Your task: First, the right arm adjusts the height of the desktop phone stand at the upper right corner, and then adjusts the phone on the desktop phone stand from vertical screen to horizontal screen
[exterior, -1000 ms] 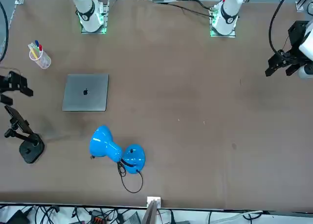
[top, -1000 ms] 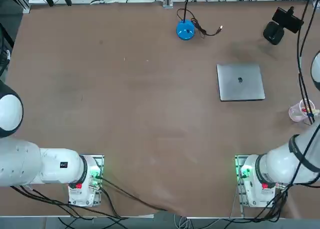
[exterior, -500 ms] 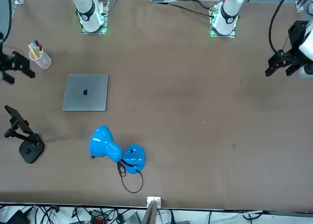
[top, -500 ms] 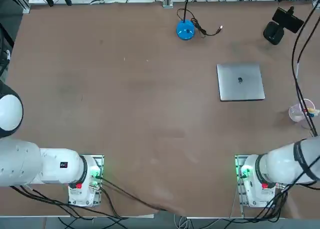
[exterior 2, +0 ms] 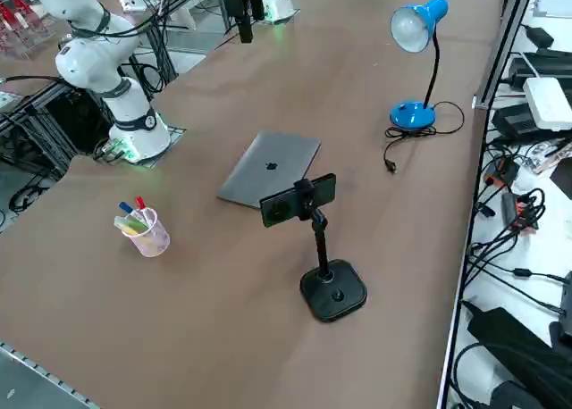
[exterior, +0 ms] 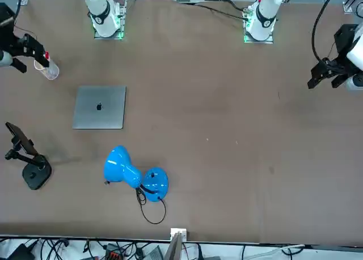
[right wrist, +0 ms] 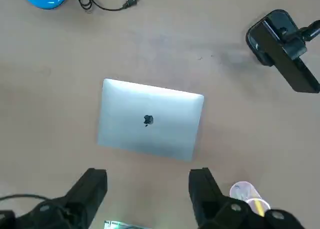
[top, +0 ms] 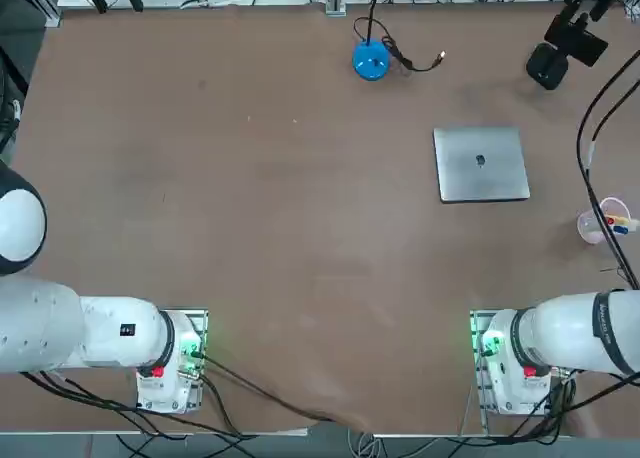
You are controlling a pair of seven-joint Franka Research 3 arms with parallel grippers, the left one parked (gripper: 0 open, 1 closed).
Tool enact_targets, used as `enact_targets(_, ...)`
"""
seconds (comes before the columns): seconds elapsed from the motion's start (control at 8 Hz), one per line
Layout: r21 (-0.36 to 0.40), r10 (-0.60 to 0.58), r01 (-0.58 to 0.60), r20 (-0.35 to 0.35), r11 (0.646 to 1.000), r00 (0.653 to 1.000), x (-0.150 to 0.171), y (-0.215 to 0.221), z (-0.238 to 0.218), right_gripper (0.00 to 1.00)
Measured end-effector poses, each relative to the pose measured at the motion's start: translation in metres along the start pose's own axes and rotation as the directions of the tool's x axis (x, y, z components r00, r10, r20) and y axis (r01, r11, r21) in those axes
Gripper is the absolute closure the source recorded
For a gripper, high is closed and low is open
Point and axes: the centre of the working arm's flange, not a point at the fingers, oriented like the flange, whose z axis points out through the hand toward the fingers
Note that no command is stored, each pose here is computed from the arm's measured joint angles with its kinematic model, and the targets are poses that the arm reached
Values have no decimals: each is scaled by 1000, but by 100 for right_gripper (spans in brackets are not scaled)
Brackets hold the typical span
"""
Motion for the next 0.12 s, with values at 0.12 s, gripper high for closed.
enact_targets(0.12,1,1,-1,4,1000,1000,-1,0,-1,0)
